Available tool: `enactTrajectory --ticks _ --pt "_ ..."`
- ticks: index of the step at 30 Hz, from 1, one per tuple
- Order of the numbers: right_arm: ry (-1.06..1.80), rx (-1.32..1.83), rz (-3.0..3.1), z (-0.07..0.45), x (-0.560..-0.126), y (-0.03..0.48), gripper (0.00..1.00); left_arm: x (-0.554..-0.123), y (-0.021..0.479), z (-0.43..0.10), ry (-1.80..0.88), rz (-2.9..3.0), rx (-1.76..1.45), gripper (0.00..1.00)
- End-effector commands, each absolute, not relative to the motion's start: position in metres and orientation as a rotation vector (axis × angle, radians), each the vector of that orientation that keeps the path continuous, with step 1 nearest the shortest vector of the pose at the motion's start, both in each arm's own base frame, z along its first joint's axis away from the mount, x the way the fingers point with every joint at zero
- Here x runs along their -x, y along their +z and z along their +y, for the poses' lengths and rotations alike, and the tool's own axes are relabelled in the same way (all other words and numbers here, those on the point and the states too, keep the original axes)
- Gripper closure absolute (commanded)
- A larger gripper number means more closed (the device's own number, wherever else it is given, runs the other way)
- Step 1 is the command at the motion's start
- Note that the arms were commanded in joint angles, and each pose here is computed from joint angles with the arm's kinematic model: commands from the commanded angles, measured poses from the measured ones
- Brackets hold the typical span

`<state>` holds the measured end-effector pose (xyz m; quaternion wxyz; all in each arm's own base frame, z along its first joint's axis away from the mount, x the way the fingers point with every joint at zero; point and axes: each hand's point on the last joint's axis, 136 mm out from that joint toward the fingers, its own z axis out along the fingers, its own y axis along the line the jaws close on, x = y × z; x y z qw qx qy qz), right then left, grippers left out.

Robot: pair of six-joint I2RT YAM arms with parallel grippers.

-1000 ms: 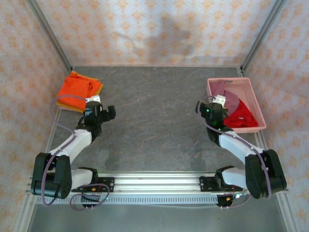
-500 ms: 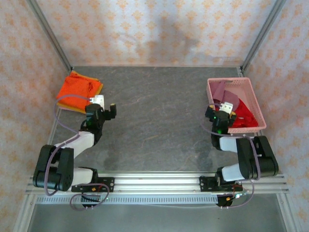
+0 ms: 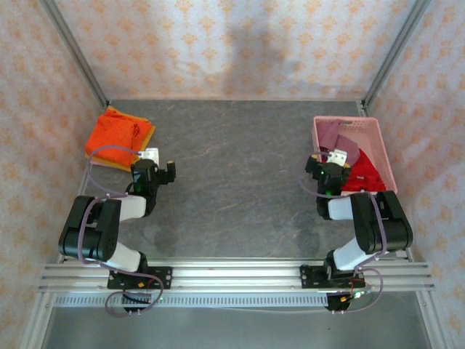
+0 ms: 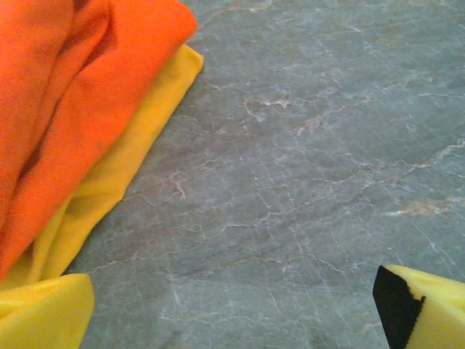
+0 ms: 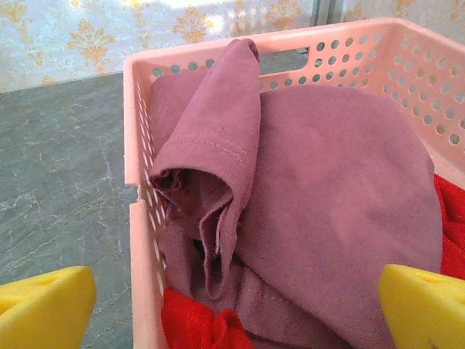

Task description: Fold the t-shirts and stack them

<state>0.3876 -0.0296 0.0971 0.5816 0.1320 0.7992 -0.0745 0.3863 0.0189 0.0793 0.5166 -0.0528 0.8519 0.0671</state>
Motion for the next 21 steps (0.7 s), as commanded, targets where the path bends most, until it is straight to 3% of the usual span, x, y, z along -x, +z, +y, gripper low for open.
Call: enactTrajectory --ticks 1,21 --pt "-0.169 -0.323 1.884 -0.0319 -0.3909 0.0937 0.0 -0.3946 0.095 0.024 0.173 1.982 0.161 0.0" --pt "-0.177 -0.336 1.861 -0.0346 -0.3867 0.0954 0.01 -0.3947 0.0952 0.024 0.173 1.981 0.161 0.0"
